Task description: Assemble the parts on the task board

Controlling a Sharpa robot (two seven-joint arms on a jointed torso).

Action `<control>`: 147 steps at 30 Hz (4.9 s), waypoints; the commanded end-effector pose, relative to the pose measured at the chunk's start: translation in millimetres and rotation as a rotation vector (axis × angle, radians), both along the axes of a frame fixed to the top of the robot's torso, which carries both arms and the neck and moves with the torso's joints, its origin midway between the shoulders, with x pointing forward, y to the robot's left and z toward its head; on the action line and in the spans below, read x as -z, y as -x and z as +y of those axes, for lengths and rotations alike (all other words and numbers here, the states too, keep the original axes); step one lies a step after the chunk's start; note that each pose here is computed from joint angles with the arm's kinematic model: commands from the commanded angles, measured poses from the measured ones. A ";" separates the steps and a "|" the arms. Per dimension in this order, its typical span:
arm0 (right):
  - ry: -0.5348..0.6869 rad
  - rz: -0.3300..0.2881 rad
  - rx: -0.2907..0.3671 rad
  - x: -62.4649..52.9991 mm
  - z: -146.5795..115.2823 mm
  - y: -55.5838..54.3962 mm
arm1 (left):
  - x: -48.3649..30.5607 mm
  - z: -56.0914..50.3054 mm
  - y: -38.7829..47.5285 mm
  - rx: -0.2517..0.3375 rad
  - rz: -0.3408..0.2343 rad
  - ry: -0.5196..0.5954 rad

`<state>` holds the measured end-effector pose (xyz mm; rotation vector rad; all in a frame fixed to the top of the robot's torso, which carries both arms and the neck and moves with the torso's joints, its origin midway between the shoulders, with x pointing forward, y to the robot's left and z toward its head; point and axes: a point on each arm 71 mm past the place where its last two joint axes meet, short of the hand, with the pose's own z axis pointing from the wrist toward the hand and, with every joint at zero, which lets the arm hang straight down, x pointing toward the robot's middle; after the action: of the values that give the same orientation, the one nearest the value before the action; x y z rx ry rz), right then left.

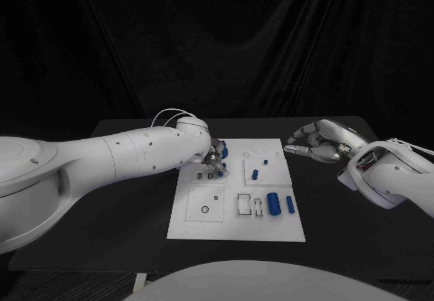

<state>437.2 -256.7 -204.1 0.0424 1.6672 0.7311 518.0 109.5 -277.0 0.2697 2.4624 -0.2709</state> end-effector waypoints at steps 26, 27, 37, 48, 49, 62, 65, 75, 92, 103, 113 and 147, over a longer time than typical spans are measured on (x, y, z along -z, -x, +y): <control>0.024 0.045 0.023 5.5 -2.8 0.0 | -1.7 3.5 1.0 0.024 -0.019 0.081; 0.025 0.046 0.023 5.6 -2.9 0.0 | -1.8 3.6 1.1 0.025 -0.020 0.085; 0.030 0.057 0.028 7.5 -4.3 0.6 | -3.6 9.6 2.4 0.015 -0.041 0.118; 0.037 0.074 0.034 11.6 -6.6 2.3 | 0.9 27.5 12.2 -0.149 0.106 0.180; 0.038 0.075 0.034 12.0 -6.8 2.4 | 1.1 30.1 13.2 -0.160 0.110 0.176; 0.042 0.087 0.033 14.9 -6.2 2.5 | 1.3 54.2 18.4 -0.257 0.102 0.137; 0.043 0.089 0.033 15.3 -6.1 2.3 | 1.1 55.8 18.7 -0.265 0.098 0.135; 0.045 0.092 0.032 15.9 -5.5 2.0 | 0.5 57.6 18.1 -0.284 0.081 0.138; 0.044 0.091 0.032 15.8 -5.5 2.2 | 4.6 58.5 15.1 -0.307 0.068 0.138; 0.043 0.090 0.031 15.7 -5.9 2.4 | 9.2 56.4 16.1 -0.302 0.077 0.140; 0.042 0.088 0.030 15.7 -6.0 2.7 | 12.1 55.4 16.9 -0.299 0.082 0.143; 0.051 0.106 0.036 20.1 -7.8 3.2 | 16.1 49.7 17.8 -0.282 0.094 0.151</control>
<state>434.2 -263.2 -222.4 0.0668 1.7675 0.6849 502.2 163.3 -291.6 -0.1676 2.5060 -0.3219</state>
